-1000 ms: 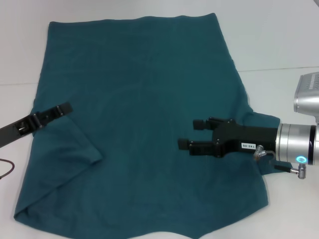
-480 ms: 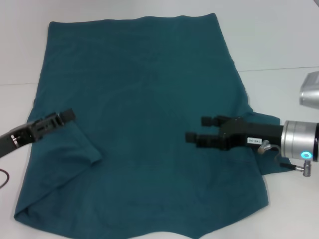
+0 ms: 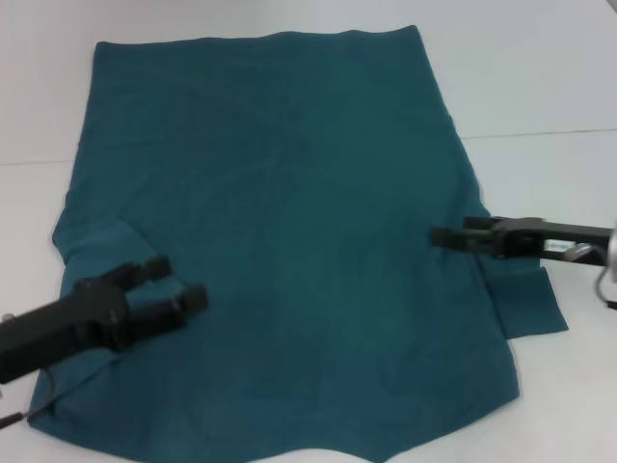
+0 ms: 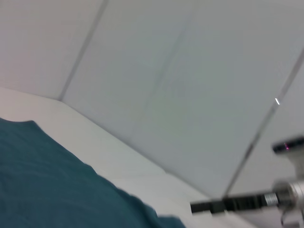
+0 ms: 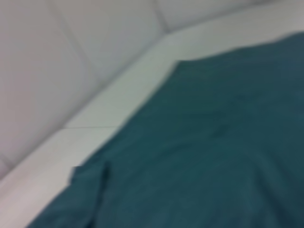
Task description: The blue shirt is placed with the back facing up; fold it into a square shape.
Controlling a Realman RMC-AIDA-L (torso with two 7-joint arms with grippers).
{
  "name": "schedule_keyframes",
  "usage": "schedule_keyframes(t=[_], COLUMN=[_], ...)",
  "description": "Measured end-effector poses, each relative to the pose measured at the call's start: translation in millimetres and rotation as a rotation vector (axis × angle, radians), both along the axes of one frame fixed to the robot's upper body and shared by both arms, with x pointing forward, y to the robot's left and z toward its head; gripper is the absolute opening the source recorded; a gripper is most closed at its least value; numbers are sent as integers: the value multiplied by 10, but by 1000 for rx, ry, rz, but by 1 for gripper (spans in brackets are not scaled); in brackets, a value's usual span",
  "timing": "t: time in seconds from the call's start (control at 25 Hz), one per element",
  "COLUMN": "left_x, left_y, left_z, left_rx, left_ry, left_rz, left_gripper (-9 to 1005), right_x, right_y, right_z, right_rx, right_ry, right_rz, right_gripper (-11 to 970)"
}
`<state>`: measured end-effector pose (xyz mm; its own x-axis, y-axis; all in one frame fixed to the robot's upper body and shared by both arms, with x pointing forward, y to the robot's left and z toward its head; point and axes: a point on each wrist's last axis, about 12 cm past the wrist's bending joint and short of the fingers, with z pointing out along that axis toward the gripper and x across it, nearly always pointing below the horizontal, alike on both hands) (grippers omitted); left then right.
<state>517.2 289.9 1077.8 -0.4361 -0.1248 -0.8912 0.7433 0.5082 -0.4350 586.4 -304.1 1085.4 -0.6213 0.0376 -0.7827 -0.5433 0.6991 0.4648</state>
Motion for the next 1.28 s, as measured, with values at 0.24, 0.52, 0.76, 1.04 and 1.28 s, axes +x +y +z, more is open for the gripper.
schedule_keyframes(t=[0.24, 0.52, 0.76, 1.04, 1.28], left_x=[33, 9, 14, 19, 13], left_y=[-144, -306, -314, -321, -327], left_z=[-103, -149, -151, -151, -164], left_rx=[129, 186, 188, 187, 201], left_ry=[-17, -63, -60, -58, -51], left_rz=[-71, -163, -167, -169, -182], left_gripper=[950, 950, 950, 950, 950], right_x=[-11, -151, -245, -205, -177], right_y=[-390, -709, -795, -728, -680], right_z=[40, 52, 53, -3, -28], right_rx=[-14, -37, -13, -29, -37], right_ry=[162, 310, 335, 319, 313], right_rz=[-123, -231, -240, -253, -257], right_gripper=[930, 929, 928, 927, 926])
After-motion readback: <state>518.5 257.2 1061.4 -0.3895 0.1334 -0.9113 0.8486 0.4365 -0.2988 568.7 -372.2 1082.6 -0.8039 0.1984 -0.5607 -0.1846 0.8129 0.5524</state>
